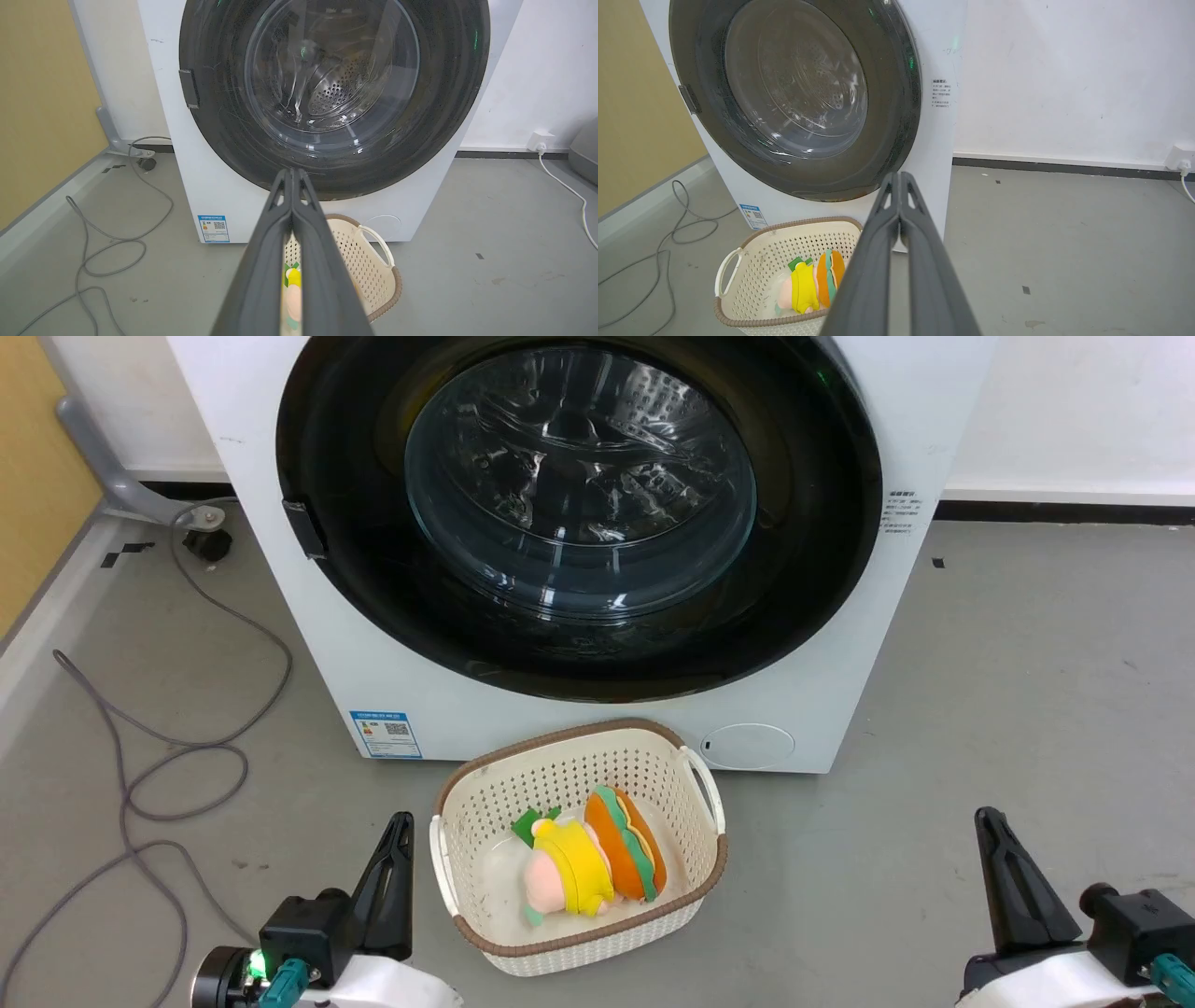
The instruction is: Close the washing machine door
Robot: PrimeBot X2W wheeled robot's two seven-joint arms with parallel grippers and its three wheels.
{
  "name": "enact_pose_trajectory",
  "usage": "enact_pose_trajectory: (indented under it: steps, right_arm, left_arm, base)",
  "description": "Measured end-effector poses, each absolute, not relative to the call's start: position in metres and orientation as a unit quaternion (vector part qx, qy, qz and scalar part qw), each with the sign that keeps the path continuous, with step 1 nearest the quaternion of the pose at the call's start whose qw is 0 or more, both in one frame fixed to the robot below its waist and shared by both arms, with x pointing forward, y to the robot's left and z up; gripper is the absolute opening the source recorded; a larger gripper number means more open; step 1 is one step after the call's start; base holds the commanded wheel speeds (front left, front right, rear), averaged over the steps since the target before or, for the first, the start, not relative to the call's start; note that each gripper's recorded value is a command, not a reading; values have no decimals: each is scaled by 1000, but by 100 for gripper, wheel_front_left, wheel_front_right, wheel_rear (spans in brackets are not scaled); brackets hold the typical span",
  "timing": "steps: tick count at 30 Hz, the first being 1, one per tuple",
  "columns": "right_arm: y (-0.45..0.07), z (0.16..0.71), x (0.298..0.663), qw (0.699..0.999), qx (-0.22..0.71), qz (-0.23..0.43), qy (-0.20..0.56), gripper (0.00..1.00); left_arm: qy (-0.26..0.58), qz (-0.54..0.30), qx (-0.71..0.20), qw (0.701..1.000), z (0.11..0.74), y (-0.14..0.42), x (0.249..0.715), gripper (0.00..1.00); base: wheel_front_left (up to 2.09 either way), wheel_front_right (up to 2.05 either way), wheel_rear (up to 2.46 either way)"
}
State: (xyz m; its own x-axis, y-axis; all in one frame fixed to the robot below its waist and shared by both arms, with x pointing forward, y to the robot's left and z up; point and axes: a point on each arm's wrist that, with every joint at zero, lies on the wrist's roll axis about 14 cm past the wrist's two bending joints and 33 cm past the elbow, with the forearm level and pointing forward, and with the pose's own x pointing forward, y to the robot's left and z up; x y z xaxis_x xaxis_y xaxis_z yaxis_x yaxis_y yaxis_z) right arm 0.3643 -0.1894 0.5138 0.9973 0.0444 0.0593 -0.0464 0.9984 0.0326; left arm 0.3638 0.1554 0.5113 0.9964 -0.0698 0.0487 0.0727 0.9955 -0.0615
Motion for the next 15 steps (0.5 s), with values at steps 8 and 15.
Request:
enact_pose_trajectory:
  steps: [8, 15]
  right_arm:
    - [-187, 513, 364, 999, 14, 27, -24, 0]
    - [-184, 513, 364, 999, 12, 31, -19, 0]
  left_arm:
    - [-21, -34, -27, 999, 512, 157, 364, 0]
    - [-17, -32, -22, 999, 513, 159, 365, 0]
  base:
    - [0, 0, 0]
    - [0, 0, 0]
